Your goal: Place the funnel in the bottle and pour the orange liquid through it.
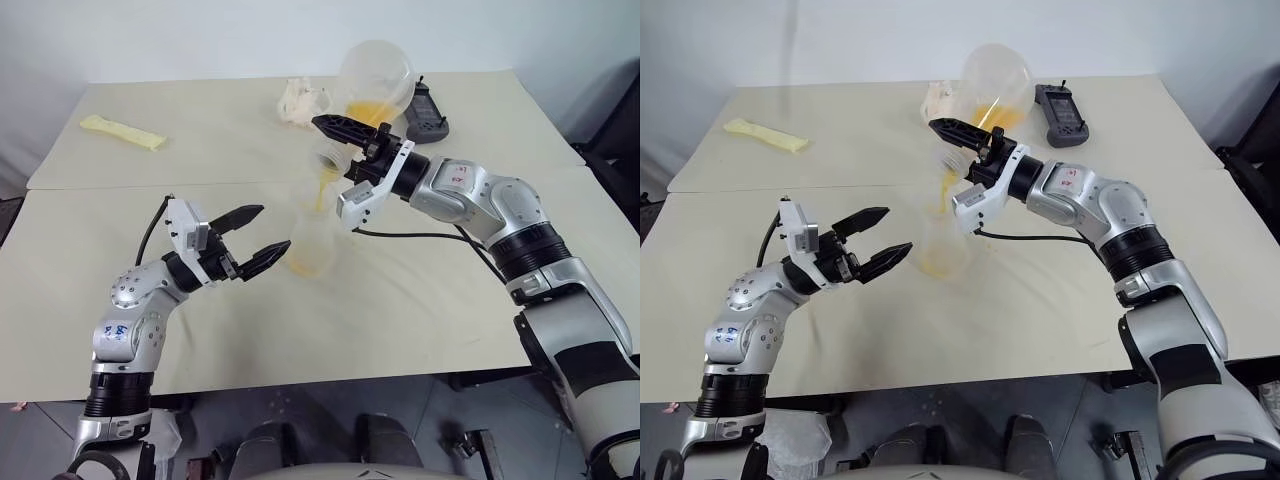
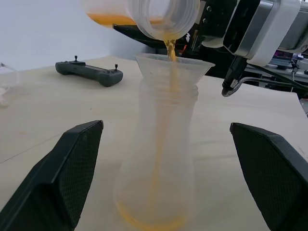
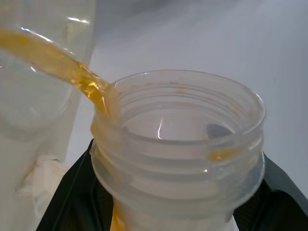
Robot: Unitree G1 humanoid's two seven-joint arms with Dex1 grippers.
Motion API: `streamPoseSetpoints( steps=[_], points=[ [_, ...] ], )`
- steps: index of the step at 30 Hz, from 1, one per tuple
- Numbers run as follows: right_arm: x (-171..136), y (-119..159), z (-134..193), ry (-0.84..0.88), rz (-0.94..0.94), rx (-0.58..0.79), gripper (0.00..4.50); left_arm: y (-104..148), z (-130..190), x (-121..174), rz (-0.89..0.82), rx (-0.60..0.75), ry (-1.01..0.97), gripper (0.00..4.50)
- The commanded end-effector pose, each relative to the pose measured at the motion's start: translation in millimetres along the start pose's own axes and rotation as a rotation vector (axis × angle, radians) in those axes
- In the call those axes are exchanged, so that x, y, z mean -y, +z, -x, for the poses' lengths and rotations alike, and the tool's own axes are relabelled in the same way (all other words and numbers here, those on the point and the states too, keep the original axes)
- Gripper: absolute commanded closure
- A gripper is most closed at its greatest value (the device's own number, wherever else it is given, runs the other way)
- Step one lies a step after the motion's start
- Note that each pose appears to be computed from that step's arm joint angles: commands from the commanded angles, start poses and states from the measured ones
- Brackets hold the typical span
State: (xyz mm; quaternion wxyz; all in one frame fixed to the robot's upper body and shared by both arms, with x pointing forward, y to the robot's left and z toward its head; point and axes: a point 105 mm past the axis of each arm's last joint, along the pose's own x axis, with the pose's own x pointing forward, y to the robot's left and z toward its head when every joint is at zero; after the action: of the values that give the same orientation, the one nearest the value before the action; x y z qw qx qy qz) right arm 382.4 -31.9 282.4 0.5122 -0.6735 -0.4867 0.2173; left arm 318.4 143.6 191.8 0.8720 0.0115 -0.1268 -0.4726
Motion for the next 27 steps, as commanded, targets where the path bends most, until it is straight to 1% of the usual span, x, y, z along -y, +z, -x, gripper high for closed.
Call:
streamPoseSetpoints(
  steps=[1,27],
  points=[
    [28.2,0.8,-5.2,-0.077,0.056,0.028,1.92,10.8,-4.6,1.5,-0.042,0.031,-0.016,0.00],
    [27.4,-2.2,-3.8,-0.098,0.088,0.025,1.92,13.0,-9.0,0.4,-0.045,0.048,-0.024,0.00]
  ],
)
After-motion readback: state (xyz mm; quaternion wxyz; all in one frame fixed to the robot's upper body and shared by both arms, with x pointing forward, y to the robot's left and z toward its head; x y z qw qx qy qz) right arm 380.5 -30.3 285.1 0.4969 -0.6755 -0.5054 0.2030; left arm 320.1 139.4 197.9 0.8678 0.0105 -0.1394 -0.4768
